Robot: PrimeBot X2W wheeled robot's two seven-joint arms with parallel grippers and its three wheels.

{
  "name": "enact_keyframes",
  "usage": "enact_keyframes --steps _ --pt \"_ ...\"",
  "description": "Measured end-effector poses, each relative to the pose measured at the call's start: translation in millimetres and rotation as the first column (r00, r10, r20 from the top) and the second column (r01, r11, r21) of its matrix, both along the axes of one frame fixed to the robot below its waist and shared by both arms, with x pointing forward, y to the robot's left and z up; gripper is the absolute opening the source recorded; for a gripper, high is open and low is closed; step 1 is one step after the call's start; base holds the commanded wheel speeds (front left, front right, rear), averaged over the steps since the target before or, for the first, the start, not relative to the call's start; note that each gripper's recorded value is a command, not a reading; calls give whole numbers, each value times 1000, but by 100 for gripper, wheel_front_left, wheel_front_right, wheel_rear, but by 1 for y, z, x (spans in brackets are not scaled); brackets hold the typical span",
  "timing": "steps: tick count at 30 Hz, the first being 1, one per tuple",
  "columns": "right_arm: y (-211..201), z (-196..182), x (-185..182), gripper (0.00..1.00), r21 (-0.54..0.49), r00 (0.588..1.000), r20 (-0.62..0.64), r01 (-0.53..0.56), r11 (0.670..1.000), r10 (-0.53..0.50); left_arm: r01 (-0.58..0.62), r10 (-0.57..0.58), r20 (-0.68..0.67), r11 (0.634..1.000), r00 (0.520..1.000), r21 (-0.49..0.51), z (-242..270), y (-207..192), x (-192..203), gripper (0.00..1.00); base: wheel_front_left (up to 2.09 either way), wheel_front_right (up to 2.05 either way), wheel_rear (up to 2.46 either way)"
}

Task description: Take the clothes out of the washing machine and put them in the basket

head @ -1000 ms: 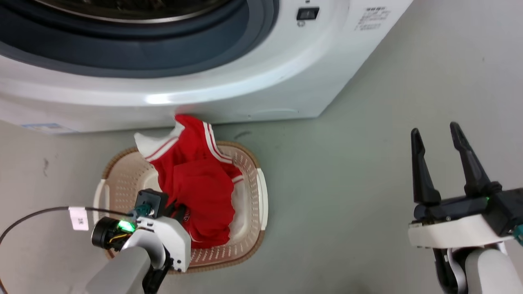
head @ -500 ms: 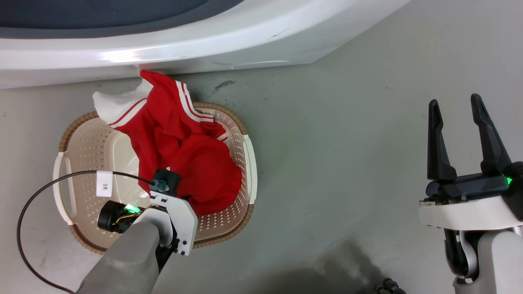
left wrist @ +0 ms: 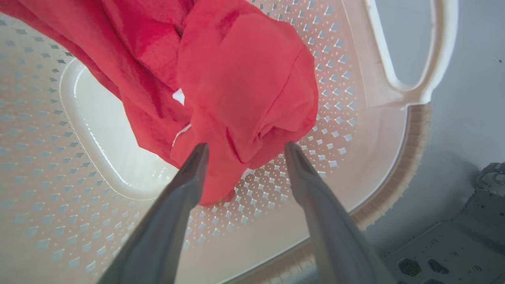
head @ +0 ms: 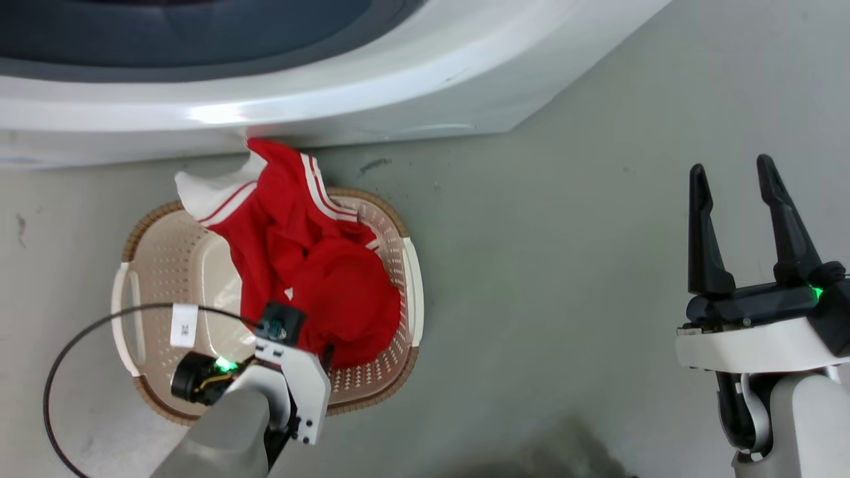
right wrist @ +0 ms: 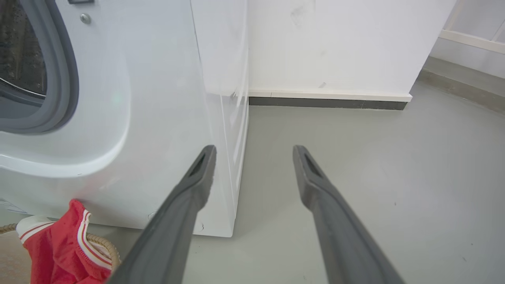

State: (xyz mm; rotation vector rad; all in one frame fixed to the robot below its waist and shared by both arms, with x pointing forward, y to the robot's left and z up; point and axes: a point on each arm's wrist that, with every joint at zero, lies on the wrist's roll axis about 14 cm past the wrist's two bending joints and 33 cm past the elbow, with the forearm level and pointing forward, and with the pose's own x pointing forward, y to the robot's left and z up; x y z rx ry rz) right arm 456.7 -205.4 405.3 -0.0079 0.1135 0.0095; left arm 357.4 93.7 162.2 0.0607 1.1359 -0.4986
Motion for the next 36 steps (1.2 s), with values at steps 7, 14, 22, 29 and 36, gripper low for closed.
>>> enact_keyframes --steps 7,14,22,29,36 --pt "7 24 -16 100 15 999 38 -14 1000 14 -69 71 121 997 990 -28 35 1 1 100 0 0 0" --pt "17 47 -35 100 27 997 74 -38 999 36 -137 156 308 987 939 -80 88 2 24 100 0 0 0" --pt "28 70 -54 100 36 990 124 -67 997 62 -225 265 501 964 824 -142 151 18 31 100 0 0 0" --pt "35 83 -72 100 42 985 150 -87 995 80 -276 342 649 939 680 -205 209 30 31 100 0 0 0" --pt "40 95 -89 100 44 979 180 -105 994 96 -335 395 764 909 510 -246 263 53 21 100 0 0 0"
